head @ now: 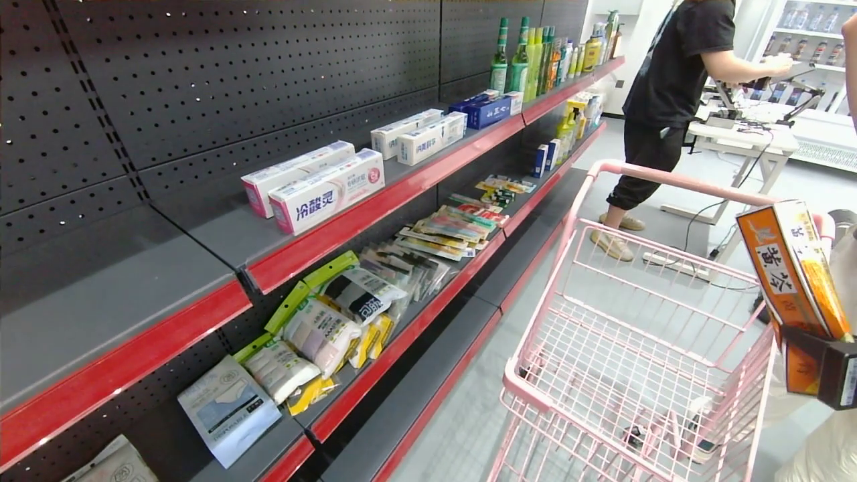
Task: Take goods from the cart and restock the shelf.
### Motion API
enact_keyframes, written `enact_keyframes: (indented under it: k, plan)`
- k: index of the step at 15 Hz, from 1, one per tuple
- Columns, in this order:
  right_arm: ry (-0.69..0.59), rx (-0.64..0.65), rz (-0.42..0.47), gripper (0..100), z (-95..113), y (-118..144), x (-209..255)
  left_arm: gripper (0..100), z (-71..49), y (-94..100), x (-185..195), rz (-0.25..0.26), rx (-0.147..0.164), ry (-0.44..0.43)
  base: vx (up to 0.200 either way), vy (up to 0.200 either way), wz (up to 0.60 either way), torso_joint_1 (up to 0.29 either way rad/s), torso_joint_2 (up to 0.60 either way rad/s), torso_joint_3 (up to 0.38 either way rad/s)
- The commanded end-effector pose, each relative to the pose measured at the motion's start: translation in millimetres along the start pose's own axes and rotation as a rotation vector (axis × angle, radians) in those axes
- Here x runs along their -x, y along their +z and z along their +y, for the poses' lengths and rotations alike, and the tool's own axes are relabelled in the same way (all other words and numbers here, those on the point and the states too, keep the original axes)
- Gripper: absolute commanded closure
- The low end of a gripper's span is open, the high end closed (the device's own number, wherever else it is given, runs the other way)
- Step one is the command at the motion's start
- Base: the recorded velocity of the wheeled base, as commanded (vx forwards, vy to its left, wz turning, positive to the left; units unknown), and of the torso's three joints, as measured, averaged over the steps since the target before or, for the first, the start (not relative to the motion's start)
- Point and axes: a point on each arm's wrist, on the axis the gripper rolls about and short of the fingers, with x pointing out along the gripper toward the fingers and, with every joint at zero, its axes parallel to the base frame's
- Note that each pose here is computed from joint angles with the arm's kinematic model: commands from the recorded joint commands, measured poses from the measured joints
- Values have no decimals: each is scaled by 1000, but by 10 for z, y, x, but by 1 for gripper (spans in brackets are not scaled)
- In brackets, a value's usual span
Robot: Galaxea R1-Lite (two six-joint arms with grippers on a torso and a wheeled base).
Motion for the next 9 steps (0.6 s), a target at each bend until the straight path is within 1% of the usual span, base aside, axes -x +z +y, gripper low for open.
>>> enact_keyframes:
  k: [1,4,5,7,9]
  plan:
    - [-10,2,-22,100,-5,-44,125,0,0,-1,-1,1,0,1,0,0,0,0,0,0]
    - [-7,6,-2,100,-1,-94,189,0,0,-1,-1,1,0,1,0,0,0,0,0,0]
    - [-5,7,1,100,1,-102,187,0,0,-1,-1,1,0,1,0,0,0,100,-246,-159]
    - [-3,18,5,100,4,-111,183,0,0,0,-1,0,0,1,0,0,0,168,-422,-259]
    - [-1,30,5,100,4,-107,181,0,0,-1,-1,1,0,2,0,0,0,220,-535,-320]
